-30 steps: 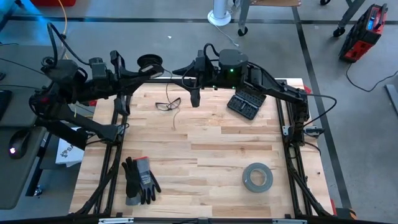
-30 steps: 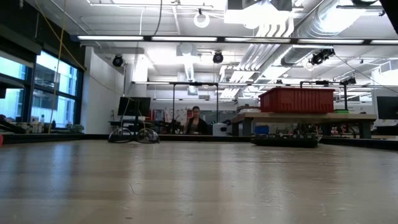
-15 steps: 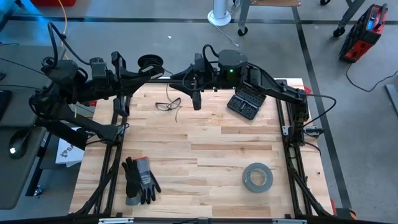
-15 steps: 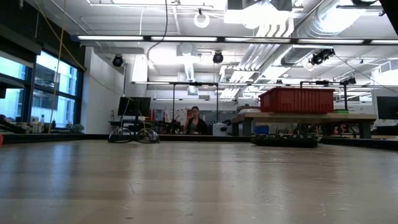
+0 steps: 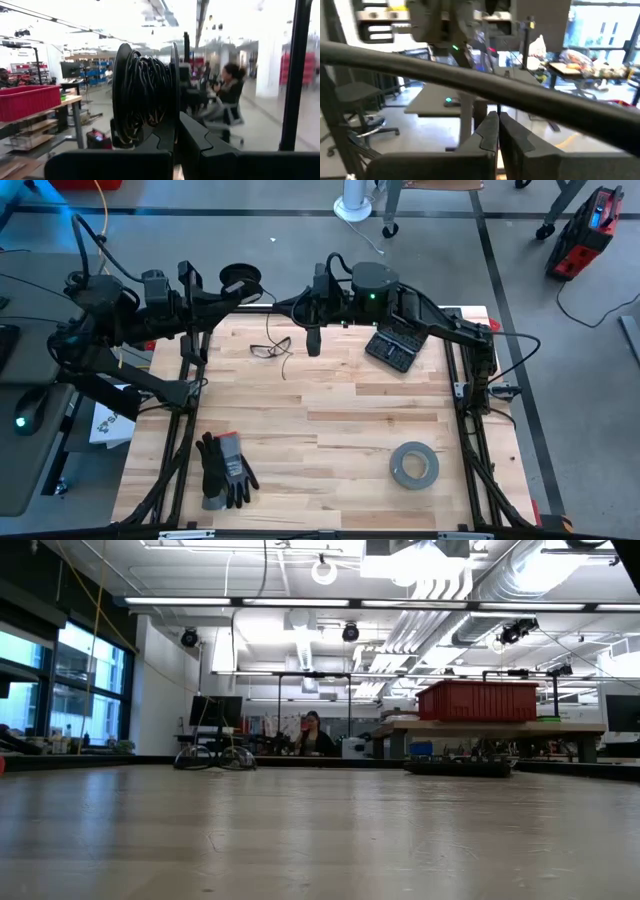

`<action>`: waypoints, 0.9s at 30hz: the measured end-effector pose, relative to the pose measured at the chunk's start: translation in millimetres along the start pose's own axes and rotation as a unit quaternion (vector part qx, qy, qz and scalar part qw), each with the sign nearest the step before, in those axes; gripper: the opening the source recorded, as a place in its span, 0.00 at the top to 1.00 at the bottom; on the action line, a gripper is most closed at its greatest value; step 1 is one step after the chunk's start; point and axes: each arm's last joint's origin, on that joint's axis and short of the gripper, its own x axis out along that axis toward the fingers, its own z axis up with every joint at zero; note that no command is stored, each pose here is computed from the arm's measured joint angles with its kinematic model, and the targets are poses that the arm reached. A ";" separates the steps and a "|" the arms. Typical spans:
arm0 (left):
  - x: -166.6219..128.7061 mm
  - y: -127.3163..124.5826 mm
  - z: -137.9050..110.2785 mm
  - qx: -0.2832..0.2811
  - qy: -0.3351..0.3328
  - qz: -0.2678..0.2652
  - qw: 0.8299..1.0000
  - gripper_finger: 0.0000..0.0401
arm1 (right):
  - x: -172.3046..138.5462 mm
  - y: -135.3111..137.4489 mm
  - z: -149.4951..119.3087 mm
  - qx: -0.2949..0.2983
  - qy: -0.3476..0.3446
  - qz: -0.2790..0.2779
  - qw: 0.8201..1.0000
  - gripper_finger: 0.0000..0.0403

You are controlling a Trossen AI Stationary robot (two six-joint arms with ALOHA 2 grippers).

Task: Coil cords
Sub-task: Coil the black wire on the black spool

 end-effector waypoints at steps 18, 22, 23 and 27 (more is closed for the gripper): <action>37.9 -16.9 -1.6 -0.392 -0.056 -0.045 0.917 1.00 | 31.9 38.6 0.5 -0.033 -0.149 0.036 0.988 1.00; 44.0 -20.7 -5.9 -0.483 -0.041 -0.056 0.873 1.00 | 29.9 39.1 6.0 -0.040 -0.179 0.033 0.982 1.00; 45.0 -21.7 -6.7 -0.498 -0.035 -0.064 0.864 1.00 | 29.7 38.7 6.7 -0.041 -0.182 0.032 0.982 1.00; 47.1 -23.2 -7.8 -0.542 -0.025 -0.077 0.837 1.00 | 29.4 38.3 7.3 -0.041 -0.186 0.030 0.981 1.00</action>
